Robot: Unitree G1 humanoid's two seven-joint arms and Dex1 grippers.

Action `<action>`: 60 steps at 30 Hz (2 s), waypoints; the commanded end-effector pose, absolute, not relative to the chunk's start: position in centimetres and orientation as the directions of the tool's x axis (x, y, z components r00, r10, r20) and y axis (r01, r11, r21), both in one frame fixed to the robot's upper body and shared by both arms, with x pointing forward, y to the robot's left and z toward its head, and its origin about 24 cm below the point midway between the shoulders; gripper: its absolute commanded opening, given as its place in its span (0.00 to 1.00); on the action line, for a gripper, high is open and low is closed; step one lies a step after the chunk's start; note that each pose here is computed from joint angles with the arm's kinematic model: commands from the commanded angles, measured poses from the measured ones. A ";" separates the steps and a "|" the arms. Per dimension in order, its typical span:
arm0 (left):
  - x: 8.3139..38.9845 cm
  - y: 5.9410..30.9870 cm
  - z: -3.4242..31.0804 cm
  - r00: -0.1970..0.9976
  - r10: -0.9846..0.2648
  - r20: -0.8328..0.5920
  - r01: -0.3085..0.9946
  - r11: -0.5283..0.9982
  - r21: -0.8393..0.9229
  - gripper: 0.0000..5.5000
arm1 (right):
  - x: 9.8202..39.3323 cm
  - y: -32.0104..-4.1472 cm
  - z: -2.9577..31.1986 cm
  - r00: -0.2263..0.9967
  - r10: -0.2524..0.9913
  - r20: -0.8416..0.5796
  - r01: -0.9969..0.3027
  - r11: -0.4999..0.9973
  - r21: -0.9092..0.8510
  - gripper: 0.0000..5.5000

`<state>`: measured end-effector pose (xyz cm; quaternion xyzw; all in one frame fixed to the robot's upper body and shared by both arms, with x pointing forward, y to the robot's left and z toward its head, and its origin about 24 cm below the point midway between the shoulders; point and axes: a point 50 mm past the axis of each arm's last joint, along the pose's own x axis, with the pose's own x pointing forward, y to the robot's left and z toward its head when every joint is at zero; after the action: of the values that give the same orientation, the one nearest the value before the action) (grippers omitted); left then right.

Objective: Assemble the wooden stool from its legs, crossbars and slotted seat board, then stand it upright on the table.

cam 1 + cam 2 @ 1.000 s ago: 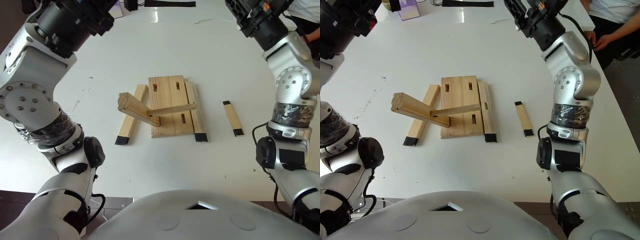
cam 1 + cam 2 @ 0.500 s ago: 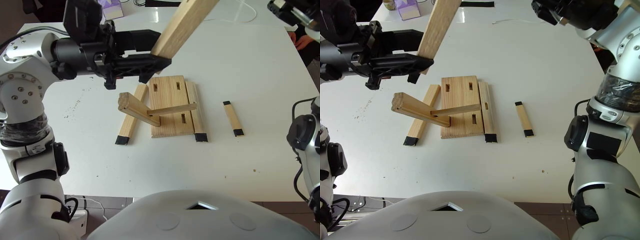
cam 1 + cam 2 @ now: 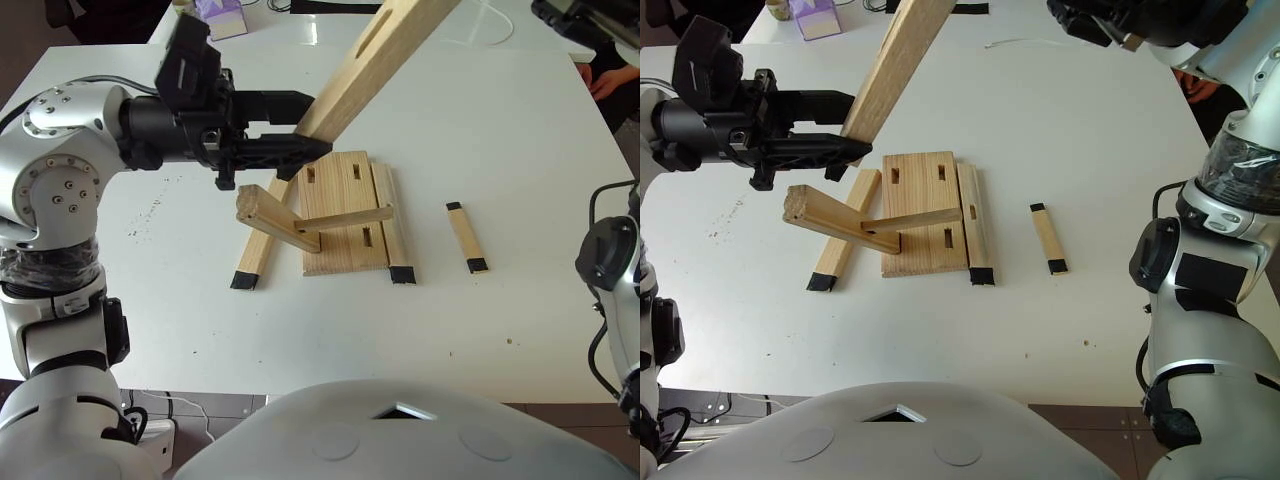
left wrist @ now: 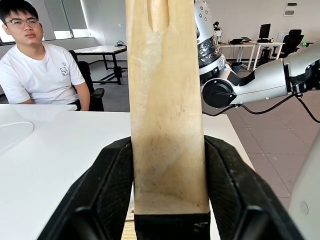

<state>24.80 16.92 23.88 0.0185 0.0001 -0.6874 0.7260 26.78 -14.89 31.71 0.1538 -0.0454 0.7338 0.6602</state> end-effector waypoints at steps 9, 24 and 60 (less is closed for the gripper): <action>24.3 16.9 23.9 0.052 -0.998 -0.035 0.998 0.051 0.033 0.37 | 27.2 -14.8 31.2 -0.066 0.965 0.253 -0.982 -0.108 0.153 0.54; 24.8 16.5 23.8 0.109 -0.994 -0.009 0.992 0.108 0.068 0.37 | 27.6 -15.0 31.0 -0.039 0.967 0.253 -0.984 -0.080 0.156 0.37; 25.8 19.3 14.3 0.962 0.239 0.132 -0.150 0.867 -0.475 0.60 | 25.9 -17.1 19.3 0.098 0.991 -0.086 -0.995 0.097 -0.019 0.37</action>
<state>25.42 19.59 13.91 -0.2396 -0.0882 0.1042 0.9612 25.90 -17.55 19.39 -0.0320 0.0290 0.6645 0.7460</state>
